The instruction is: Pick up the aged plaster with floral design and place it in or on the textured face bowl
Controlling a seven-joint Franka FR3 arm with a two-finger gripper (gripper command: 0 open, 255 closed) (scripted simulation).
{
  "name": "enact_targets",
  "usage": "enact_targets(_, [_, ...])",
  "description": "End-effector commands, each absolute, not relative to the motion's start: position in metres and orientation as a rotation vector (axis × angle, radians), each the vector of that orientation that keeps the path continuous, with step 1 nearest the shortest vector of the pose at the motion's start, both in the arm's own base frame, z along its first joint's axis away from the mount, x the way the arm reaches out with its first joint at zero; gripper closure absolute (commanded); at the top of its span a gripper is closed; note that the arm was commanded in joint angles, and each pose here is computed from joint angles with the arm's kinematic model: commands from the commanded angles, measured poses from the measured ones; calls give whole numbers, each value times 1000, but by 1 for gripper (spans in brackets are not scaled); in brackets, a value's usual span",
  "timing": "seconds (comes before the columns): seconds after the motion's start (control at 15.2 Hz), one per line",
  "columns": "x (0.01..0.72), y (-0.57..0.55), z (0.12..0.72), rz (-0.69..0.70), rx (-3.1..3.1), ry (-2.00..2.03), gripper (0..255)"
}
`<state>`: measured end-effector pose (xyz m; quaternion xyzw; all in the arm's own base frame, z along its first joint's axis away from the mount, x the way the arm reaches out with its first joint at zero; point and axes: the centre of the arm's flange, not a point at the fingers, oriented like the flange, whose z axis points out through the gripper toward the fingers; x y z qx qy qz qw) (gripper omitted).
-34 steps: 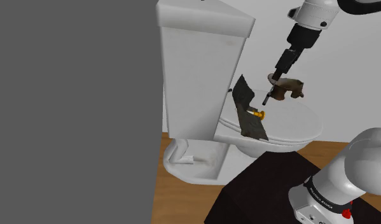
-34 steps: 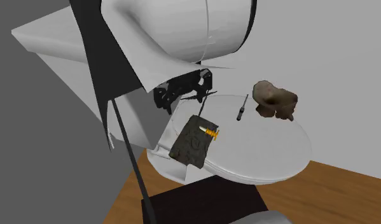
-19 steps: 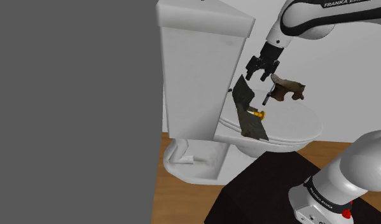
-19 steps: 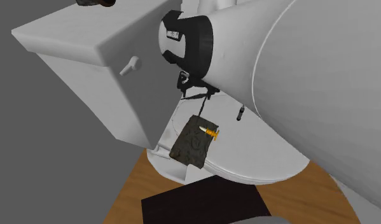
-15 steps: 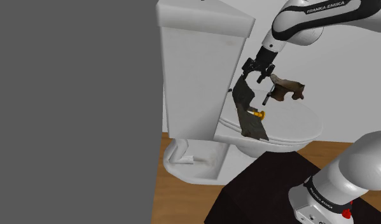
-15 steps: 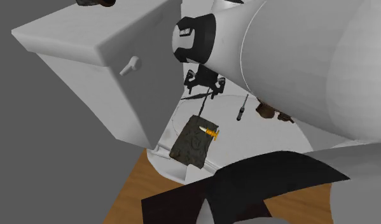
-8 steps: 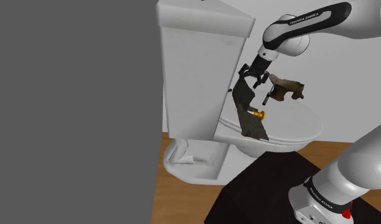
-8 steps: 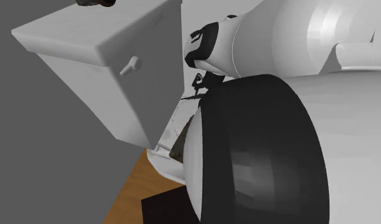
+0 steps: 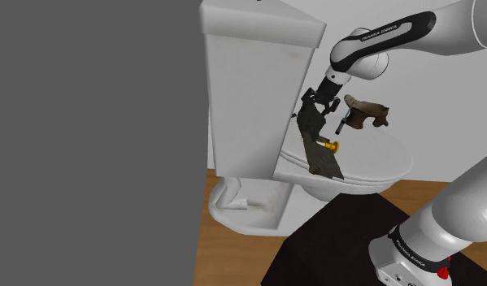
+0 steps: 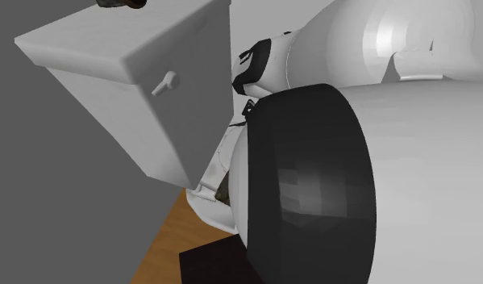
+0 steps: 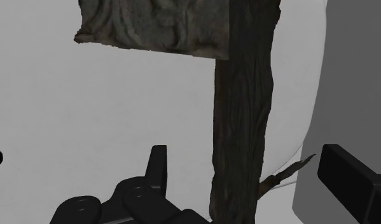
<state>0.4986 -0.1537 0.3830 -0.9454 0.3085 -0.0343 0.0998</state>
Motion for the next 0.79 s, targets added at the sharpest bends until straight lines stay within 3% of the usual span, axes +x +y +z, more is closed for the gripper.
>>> enact_targets(0.0, [499,-154,383,-102,-2795,912,0])
enact_targets(0.2, [499,-154,383,-102,-2795,912,0])
enact_targets(0.26, [499,-154,383,-102,-2795,912,255])
enact_targets(0.73, [499,-154,383,-102,-2795,912,255])
